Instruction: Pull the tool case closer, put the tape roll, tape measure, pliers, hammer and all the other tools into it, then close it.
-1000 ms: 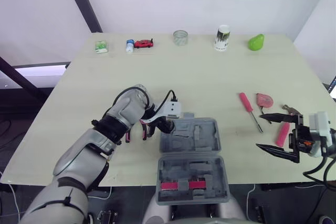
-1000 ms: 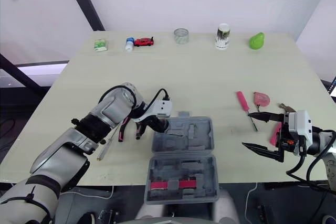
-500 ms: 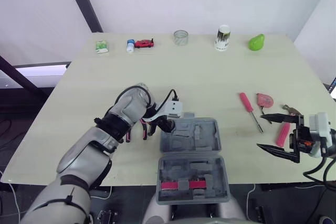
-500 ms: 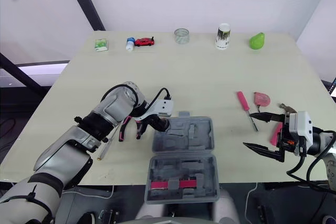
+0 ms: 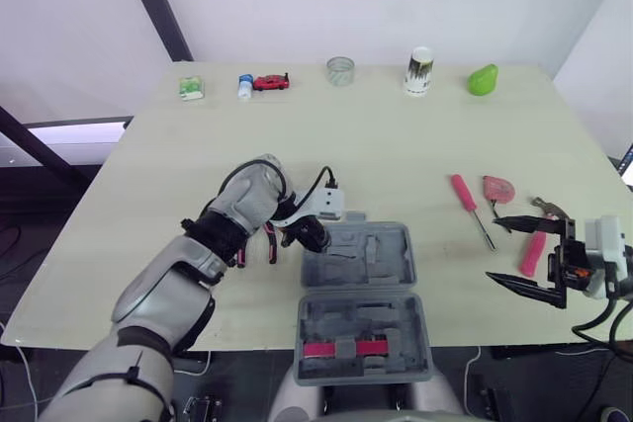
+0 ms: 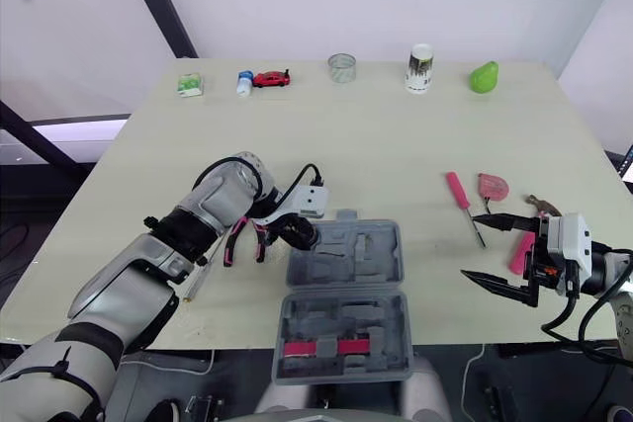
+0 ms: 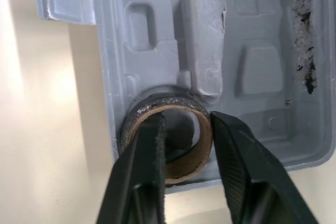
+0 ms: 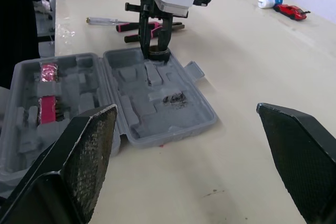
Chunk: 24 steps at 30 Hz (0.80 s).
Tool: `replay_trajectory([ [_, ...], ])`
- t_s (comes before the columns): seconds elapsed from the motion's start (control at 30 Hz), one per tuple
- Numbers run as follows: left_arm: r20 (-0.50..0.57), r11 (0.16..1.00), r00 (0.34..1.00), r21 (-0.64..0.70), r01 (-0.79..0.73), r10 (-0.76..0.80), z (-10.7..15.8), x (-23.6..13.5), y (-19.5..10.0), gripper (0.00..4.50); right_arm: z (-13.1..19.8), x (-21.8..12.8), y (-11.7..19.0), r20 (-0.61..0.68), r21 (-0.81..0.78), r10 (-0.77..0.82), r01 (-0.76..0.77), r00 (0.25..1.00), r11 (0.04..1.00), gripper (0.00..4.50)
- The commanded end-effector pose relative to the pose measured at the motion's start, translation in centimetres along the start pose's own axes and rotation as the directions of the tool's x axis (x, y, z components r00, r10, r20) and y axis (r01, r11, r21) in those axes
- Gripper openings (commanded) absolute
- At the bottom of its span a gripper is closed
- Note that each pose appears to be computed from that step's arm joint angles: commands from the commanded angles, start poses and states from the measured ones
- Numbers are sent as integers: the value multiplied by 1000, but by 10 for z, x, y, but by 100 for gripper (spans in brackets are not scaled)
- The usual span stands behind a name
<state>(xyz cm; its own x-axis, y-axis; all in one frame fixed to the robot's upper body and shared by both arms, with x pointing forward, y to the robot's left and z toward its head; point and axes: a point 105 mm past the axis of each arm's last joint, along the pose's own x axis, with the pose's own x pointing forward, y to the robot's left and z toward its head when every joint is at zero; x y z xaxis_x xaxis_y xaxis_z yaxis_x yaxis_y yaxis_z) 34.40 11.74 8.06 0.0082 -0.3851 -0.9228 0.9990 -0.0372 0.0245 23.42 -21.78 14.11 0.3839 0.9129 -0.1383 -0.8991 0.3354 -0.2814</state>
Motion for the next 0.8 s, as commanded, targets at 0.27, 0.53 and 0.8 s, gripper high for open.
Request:
replay_trajectory([
  [0.27,-12,999,1000,44,-21,22,5,-10,3,145,7,-2,-3,15,-41,-16,16,1000,999,450],
  [0.53,-3,998,1000,67,-19,20,12,-16,0,145,8,0,-2,20,-39,-14,15,1000,999,450],
  [0.8,-5,997,1000,74,-8,9,15,-21,-5,145,9,1,-3,22,-41,-17,18,1000,999,450],
])
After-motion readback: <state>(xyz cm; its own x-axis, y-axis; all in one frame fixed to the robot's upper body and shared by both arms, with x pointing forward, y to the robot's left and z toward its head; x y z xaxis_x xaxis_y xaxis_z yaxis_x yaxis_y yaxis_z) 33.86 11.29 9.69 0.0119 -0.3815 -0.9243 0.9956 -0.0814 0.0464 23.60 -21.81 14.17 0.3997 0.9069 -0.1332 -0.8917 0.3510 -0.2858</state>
